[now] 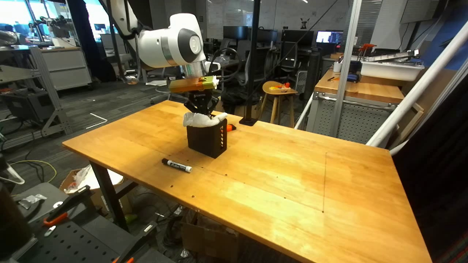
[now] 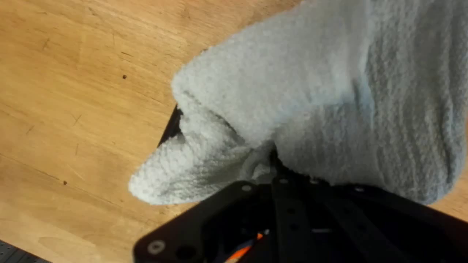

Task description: Put the towel in the black box

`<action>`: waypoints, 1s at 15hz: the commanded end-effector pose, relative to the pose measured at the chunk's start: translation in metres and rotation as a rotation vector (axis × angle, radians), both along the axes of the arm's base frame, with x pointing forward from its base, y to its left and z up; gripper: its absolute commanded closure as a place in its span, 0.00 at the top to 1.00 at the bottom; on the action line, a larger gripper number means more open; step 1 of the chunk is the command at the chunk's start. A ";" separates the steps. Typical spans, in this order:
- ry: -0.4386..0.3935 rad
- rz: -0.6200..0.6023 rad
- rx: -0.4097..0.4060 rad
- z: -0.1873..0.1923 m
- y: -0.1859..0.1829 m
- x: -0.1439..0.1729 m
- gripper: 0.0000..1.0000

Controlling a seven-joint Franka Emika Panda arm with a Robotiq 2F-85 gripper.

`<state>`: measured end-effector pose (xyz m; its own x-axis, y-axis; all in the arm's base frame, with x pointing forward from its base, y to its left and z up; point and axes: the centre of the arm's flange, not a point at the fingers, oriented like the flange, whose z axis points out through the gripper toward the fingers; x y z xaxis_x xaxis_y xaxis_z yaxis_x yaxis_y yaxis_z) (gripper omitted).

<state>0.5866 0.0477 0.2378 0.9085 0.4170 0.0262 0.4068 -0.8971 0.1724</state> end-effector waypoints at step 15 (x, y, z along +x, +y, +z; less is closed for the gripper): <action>0.109 -0.078 0.227 -0.059 0.022 -0.001 0.00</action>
<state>0.5831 0.0650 0.1832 0.9420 0.3356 -0.0008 0.3351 -0.9407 -0.0525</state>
